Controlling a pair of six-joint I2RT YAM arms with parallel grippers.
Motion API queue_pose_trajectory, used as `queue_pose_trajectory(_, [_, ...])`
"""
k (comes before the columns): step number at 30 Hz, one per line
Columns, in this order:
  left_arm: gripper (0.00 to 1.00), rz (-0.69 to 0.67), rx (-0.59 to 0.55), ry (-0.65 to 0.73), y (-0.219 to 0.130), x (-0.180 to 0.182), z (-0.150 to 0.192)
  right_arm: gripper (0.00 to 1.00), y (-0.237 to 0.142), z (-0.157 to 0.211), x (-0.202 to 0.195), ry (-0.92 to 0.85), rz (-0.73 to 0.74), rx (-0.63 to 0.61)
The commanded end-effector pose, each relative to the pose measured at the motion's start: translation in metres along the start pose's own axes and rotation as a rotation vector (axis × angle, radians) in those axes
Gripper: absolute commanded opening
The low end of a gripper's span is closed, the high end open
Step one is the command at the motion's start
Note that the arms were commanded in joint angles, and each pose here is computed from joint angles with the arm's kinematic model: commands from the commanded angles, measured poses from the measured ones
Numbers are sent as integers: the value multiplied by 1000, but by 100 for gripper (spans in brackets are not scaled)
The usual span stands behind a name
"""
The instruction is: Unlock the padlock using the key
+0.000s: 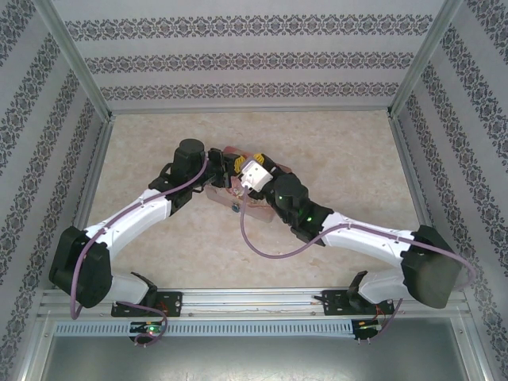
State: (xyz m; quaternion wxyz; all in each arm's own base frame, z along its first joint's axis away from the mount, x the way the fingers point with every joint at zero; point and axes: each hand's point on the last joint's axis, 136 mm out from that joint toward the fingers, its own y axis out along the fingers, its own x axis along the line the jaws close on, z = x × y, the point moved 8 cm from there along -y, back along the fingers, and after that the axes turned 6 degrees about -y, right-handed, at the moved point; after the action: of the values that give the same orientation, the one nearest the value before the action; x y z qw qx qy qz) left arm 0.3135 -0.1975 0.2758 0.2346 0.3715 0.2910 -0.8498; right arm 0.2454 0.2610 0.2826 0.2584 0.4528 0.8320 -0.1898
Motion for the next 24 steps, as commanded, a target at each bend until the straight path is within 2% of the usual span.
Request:
queue_pose_trajectory(1, [0, 37, -12, 215, -7, -25, 5, 53, -13, -11, -10, 77, -15, -29])
queue_pose_trajectory(6, [0, 42, -67, 430, -16, -38, 2, 67, -29, -13, -20, 211, -60, -49])
queue_pose_trajectory(12, [0, 100, -73, 712, -25, -53, 7, 76, -40, -4, -46, 584, -148, -104])
queue_pose_trajectory(15, [0, 191, 2, 837, -28, -63, 11, 79, -40, 7, -64, 812, -193, -109])
queue_pose_trajectory(18, [0, 278, 61, 895, -32, -69, 8, 80, -41, 21, -81, 1002, -220, -115])
queue_pose_trajectory(24, [0, 347, 188, 999, -40, -79, 5, 81, -38, 39, -98, 1257, -376, -125])
